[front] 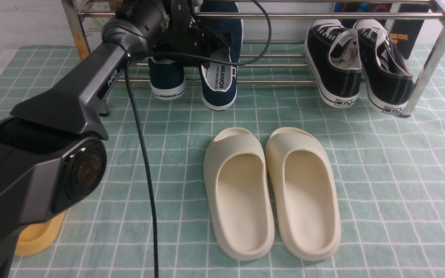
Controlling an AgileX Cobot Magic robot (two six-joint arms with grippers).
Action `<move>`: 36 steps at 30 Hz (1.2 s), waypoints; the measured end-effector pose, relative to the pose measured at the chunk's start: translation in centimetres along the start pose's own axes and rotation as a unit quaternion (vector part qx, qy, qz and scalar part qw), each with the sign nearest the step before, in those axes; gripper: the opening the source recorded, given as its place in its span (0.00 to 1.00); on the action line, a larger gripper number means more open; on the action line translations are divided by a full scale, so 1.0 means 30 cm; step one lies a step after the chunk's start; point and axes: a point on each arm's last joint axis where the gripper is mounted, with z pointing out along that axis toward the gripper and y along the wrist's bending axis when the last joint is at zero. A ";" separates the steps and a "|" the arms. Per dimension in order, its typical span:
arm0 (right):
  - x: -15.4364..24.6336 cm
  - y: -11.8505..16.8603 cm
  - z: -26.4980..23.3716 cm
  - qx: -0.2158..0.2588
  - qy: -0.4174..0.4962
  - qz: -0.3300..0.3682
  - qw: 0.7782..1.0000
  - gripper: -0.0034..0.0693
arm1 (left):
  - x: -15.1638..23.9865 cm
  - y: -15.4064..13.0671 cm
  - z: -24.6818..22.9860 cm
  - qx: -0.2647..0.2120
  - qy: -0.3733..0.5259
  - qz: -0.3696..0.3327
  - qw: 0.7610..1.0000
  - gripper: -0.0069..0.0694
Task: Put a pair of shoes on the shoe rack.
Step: Use the left arm to put a shoe into the shoe rack
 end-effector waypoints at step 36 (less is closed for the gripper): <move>0.000 0.000 0.000 0.000 0.000 0.000 1.000 0.38 | -0.023 -0.046 -0.279 0.004 0.095 0.036 0.995 0.35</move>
